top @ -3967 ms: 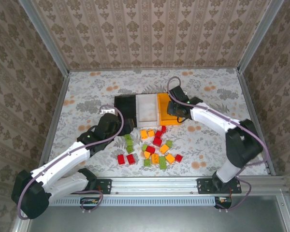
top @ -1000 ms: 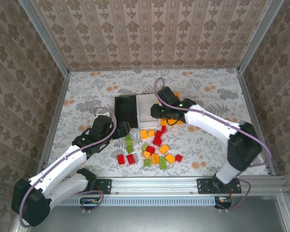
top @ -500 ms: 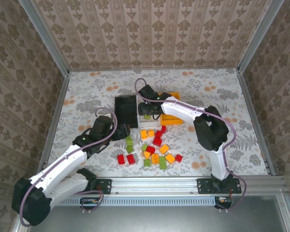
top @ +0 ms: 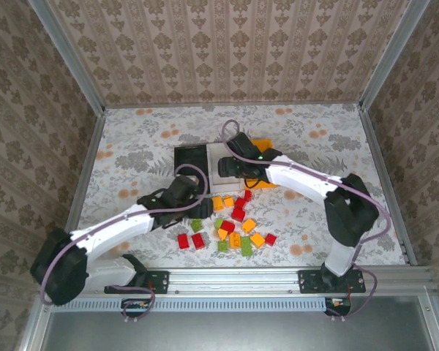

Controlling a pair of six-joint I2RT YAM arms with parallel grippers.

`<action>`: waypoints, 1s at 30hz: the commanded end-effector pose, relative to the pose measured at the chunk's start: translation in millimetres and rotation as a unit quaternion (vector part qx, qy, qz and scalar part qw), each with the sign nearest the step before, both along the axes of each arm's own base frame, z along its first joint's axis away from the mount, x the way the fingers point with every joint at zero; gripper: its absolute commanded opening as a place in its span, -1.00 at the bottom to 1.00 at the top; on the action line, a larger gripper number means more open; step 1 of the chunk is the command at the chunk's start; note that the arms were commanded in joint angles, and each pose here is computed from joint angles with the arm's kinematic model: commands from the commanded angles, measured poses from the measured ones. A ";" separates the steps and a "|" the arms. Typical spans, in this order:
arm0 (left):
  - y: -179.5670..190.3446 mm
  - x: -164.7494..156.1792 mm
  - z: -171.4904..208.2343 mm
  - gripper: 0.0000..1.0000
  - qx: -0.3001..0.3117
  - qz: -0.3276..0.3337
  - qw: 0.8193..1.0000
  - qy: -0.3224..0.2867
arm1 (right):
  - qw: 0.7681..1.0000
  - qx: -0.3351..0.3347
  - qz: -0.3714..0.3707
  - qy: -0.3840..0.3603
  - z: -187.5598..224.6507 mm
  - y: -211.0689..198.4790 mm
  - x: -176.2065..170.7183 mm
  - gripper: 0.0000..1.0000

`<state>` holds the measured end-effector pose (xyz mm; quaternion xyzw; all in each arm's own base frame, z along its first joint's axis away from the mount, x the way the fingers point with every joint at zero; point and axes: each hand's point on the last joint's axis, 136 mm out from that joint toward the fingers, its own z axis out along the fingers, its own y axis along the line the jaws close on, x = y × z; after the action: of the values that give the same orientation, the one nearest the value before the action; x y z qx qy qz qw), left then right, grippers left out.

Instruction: Sort the legos into containers by color

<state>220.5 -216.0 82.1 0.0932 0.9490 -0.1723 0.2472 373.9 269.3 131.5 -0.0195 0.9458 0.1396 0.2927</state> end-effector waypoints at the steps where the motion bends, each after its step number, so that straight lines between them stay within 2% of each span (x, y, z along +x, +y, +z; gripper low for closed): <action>1: -30.0 16.7 15.3 0.75 0.012 -0.035 0.998 -0.055 | 0.999 0.029 -0.036 -0.014 12.0 -23.3 -5.1 0.45; 7: -49.1 32.3 -7.3 0.58 0.045 -0.036 0.997 -0.056 | 0.997 0.034 -0.064 -0.029 21.4 -60.3 -19.9 0.46; 12: -55.2 44.2 -20.6 0.52 0.061 -0.033 0.996 -0.063 | 0.995 0.042 -0.078 -0.038 28.4 -79.3 -26.9 0.46; 22: -48.0 44.0 -43.5 0.26 0.087 -0.022 0.995 -0.041 | 0.993 0.059 -0.083 -0.059 45.2 -91.9 -31.1 0.46; 27: -40.5 39.6 -55.8 0.25 0.102 -0.015 0.994 -0.025 | 0.993 0.062 -0.083 -0.063 47.8 -91.9 -29.4 0.47; 30: -40.2 39.6 -56.7 0.06 0.101 -0.014 0.994 -0.027 | 0.993 0.062 -0.084 -0.062 47.7 -92.0 -29.0 0.47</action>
<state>260.9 -264.9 32.0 0.1404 0.9498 -0.0939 0.2633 345.2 179.0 175.0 0.0680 0.9169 0.1659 0.3565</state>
